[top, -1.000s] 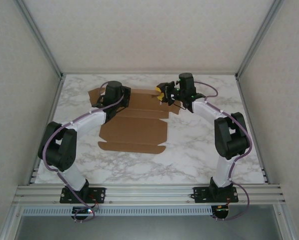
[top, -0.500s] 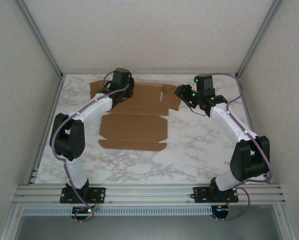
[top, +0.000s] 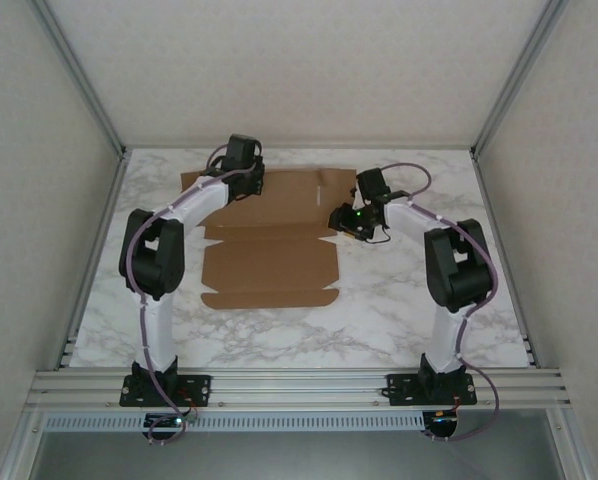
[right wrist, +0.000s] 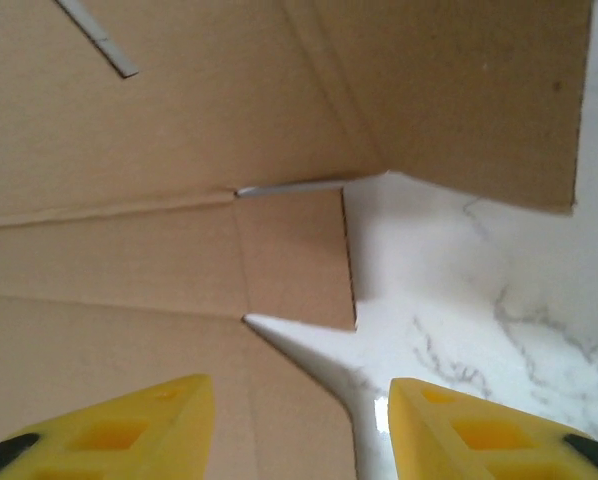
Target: Fold the paper box
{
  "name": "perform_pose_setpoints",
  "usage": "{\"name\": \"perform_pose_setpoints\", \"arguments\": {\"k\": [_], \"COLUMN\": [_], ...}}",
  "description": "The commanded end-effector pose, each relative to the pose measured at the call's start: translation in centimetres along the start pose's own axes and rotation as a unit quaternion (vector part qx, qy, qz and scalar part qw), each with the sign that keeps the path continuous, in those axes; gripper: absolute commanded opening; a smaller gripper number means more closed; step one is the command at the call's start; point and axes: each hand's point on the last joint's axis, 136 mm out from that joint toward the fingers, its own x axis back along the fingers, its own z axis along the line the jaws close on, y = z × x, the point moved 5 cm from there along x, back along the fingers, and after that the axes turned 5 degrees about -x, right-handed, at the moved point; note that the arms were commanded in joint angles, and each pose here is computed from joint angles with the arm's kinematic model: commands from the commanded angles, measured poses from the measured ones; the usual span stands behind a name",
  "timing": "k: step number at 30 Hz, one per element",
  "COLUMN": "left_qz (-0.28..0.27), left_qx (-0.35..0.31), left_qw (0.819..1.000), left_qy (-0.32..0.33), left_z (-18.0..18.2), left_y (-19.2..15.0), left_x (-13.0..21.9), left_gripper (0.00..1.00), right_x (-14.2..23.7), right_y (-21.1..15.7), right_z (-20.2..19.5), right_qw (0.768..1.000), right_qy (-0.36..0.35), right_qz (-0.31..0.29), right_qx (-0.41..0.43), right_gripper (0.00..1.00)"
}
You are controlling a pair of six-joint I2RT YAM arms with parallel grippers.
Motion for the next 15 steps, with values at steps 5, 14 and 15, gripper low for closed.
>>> {"name": "perform_pose_setpoints", "arguments": {"k": [5,14,15], "left_qz": [0.002,0.012,0.014], "left_qx": [-0.001,0.006,0.008], "left_qw": [1.0,1.0,1.0], "left_qy": [0.021,0.014,0.012], "left_z": [-0.1,-0.1,-0.1], "left_y": [0.7,0.9,0.8], "left_x": [-1.0,-0.7,-0.6], "left_gripper": [0.0,0.0,0.0], "right_x": [-2.5,-4.3,-4.4], "right_y": [1.8,1.1,1.0], "right_z": [0.4,1.3,1.5], "right_qw": [1.0,0.997,0.996], "right_qy": [-0.006,0.048,0.058], "right_qz": [0.017,0.048,0.052], "right_qx": [-0.017,-0.042,-0.045], "right_gripper": [0.51,0.52,0.52]}}
